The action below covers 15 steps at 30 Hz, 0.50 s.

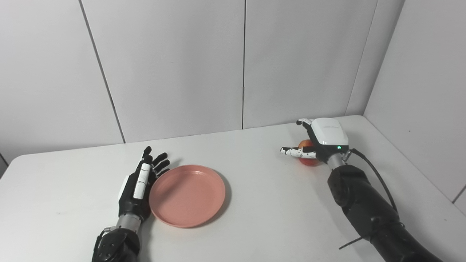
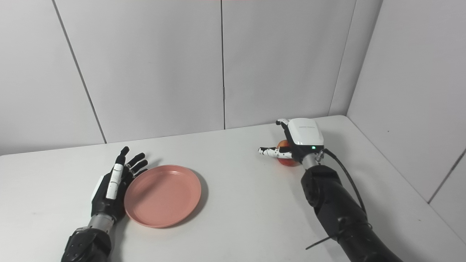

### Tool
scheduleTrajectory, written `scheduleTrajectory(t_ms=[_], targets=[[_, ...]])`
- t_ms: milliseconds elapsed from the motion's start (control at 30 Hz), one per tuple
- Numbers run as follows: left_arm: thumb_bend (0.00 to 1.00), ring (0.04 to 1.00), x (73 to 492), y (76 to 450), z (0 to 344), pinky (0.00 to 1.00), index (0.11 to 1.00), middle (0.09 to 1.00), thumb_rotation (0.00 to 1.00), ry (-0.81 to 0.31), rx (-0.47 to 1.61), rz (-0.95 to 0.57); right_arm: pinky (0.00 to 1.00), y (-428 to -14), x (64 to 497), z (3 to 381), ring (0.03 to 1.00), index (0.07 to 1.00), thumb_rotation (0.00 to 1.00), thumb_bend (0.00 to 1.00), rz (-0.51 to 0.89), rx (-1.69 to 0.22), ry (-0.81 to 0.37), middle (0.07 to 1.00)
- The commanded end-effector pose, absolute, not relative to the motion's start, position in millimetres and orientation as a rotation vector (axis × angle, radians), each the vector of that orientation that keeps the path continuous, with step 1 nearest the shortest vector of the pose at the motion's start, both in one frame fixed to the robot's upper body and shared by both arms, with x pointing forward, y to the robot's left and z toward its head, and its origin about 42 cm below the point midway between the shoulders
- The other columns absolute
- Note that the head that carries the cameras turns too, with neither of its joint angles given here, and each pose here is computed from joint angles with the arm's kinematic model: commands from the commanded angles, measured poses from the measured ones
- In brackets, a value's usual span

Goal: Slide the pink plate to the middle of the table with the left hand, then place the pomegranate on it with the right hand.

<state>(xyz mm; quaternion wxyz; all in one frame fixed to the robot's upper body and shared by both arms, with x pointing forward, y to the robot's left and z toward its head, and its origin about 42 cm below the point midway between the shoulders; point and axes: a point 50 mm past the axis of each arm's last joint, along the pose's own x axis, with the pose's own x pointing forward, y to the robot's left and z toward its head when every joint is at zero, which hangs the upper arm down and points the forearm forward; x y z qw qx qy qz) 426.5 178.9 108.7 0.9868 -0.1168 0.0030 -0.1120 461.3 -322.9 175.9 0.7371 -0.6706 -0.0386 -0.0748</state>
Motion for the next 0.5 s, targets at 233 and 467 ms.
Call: scheduleTrajectory(t_ms=[233, 467], targets=[[0.83, 0.851, 417, 182, 95, 0.82, 1.0, 0.845, 0.79, 0.062, -0.239, -0.224, 0.71, -335, 475, 196, 0.74, 0.764, 0.8, 0.82, -0.237, -1.499, -0.094, 0.769], [0.83, 0.841, 418, 184, 97, 0.81, 1.0, 0.837, 0.8, 0.057, -0.234, -0.224, 0.69, -333, 466, 182, 0.746, 0.768, 0.78, 0.81, -0.209, -1.452, -0.051, 0.776]])
